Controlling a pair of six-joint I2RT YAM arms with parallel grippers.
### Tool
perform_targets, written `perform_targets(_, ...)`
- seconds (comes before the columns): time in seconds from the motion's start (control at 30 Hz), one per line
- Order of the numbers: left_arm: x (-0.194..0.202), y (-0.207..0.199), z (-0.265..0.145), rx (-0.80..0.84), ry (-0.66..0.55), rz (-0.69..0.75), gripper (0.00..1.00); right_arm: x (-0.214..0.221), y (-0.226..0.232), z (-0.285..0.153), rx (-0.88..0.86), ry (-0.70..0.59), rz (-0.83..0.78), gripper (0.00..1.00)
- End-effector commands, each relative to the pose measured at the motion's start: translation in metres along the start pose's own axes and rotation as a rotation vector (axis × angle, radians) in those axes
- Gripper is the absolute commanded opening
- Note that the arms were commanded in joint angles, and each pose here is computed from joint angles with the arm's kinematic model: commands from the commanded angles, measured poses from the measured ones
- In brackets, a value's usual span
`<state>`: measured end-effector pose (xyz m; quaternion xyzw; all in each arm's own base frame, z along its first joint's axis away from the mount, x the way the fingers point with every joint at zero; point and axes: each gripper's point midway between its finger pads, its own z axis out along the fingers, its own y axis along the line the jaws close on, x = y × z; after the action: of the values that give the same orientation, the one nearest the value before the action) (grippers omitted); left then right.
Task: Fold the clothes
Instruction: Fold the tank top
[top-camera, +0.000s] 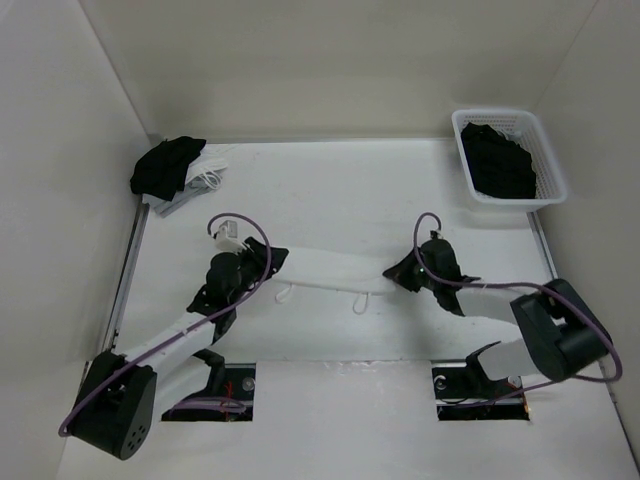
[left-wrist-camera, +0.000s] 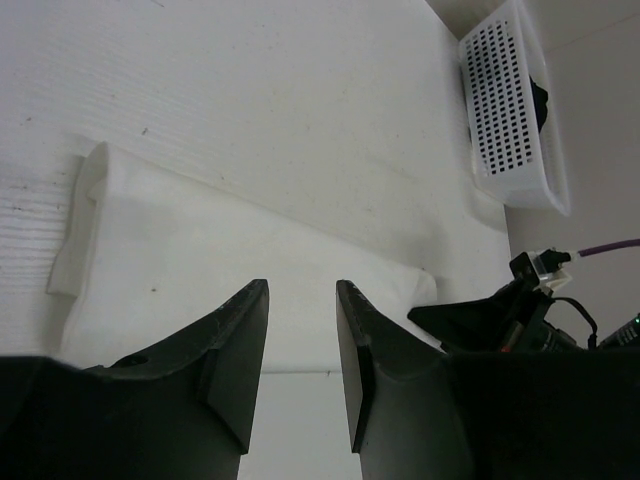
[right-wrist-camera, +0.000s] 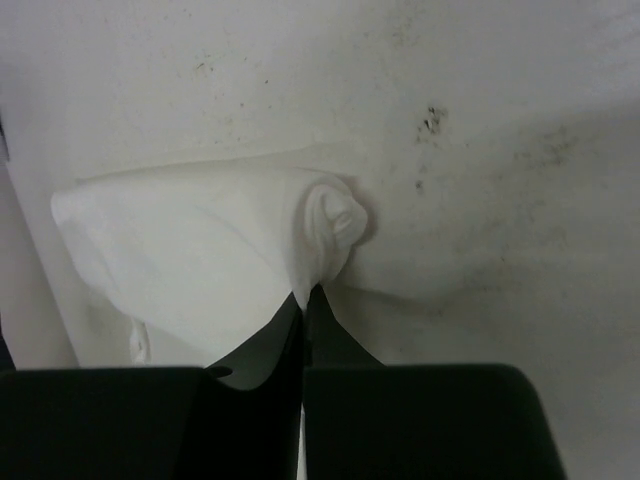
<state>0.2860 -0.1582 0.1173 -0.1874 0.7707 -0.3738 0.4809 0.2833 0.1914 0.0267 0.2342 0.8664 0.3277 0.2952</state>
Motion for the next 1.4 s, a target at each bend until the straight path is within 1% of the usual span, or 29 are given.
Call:
perform_targets(0.0, -0.01, -0.024, 0.001, 0.056, -0.034, -0.004, 0.32, -0.012, 0.011, -0.024, -0.043, -0.058, 0.0, 0.0)
perform_targets(0.1, 0.0, -0.025, 0.001, 0.05, -0.021, 0.001, 0.32, -0.016, 0.003, -0.047, -0.002, -0.096, -0.034, 0.0)
perform_targets(0.2, 0.012, -0.03, 0.003, 0.054, 0.003, 0.007, 0.32, -0.025, 0.008, -0.075, 0.013, -0.144, -0.082, 0.0)
perform_targets(0.3, 0.016, -0.037, 0.001, 0.072, 0.012, 0.005, 0.32, -0.036, 0.028, -0.097, 0.017, -0.168, -0.119, 0.01)
perform_targets(0.43, 0.012, -0.047, -0.005, 0.106, -0.004, -0.003, 0.32, -0.035, 0.066, -0.104, 0.017, -0.15, -0.193, 0.01)
perform_targets(0.57, 0.012, -0.048, -0.014, 0.124, -0.006, -0.011, 0.32, -0.028, 0.1, -0.097, 0.046, -0.126, -0.266, 0.02)
perform_targets(0.7, 0.012, -0.046, -0.022, 0.13, -0.006, -0.014, 0.33, -0.015, 0.133, -0.079, 0.082, -0.073, -0.333, 0.02)
perform_targets(0.83, 0.007, -0.045, -0.029, 0.15, -0.024, -0.02, 0.33, 0.001, 0.156, -0.054, 0.14, -0.018, -0.399, 0.04)
perform_targets(1.0, 0.003, -0.043, -0.031, 0.157, -0.019, -0.036, 0.33, 0.031, 0.172, -0.009, 0.204, 0.053, -0.455, 0.05)
perform_targets(1.07, 0.0, -0.044, -0.032, 0.162, -0.019, -0.044, 0.33, 0.041, 0.178, 0.008, 0.215, 0.073, -0.45, 0.1)
perform_targets(1.17, -0.005, -0.044, -0.033, 0.169, -0.032, -0.056, 0.33, 0.061, 0.189, 0.025, 0.193, 0.108, -0.429, 0.28)
perform_targets(1.2, -0.005, -0.042, -0.033, 0.164, -0.036, -0.058, 0.34, 0.065, 0.195, 0.027, 0.17, 0.112, -0.424, 0.32)
perform_targets(1.27, -0.007, -0.04, -0.032, 0.153, -0.041, -0.057, 0.34, 0.073, 0.209, 0.026, 0.105, 0.124, -0.402, 0.34)
perform_targets(1.37, -0.008, -0.041, -0.025, 0.136, -0.032, -0.036, 0.34, 0.07, 0.23, 0.003, -0.017, 0.116, -0.358, 0.39)
